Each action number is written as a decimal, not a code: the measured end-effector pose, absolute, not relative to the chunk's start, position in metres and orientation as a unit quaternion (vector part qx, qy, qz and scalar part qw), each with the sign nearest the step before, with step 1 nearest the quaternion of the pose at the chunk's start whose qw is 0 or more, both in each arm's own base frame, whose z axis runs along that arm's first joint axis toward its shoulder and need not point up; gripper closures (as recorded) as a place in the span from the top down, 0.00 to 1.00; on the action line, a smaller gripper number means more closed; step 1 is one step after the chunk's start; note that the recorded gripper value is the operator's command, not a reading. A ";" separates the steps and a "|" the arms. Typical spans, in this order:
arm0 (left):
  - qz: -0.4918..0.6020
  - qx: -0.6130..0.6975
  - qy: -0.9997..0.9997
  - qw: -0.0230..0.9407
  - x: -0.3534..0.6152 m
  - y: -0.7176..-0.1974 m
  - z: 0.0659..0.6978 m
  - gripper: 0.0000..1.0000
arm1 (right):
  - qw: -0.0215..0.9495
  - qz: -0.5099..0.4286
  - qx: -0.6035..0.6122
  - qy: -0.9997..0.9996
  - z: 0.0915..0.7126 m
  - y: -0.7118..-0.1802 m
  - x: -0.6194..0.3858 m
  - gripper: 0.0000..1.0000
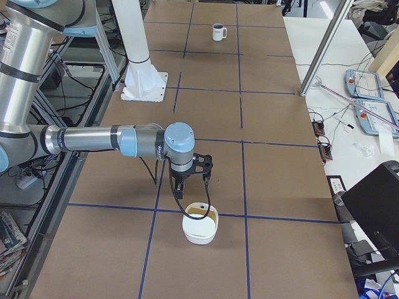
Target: Left arm hands cup to right arm to dump lemon
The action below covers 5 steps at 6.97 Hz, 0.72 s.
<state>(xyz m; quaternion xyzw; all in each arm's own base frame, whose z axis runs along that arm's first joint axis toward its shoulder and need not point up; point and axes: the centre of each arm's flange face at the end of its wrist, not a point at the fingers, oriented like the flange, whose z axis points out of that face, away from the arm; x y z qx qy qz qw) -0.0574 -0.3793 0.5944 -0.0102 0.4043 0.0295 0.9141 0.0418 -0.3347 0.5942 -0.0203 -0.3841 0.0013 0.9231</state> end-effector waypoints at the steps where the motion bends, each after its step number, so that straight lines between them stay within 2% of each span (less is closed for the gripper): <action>1: 0.039 -0.001 0.405 0.914 -0.057 -0.380 0.593 1.00 | 0.923 -0.004 -0.017 -0.384 0.592 -0.338 0.040 1.00; 5: 0.067 0.016 0.406 0.911 -0.057 -0.376 0.592 1.00 | 0.923 -0.014 -0.012 -0.384 0.586 -0.343 0.035 1.00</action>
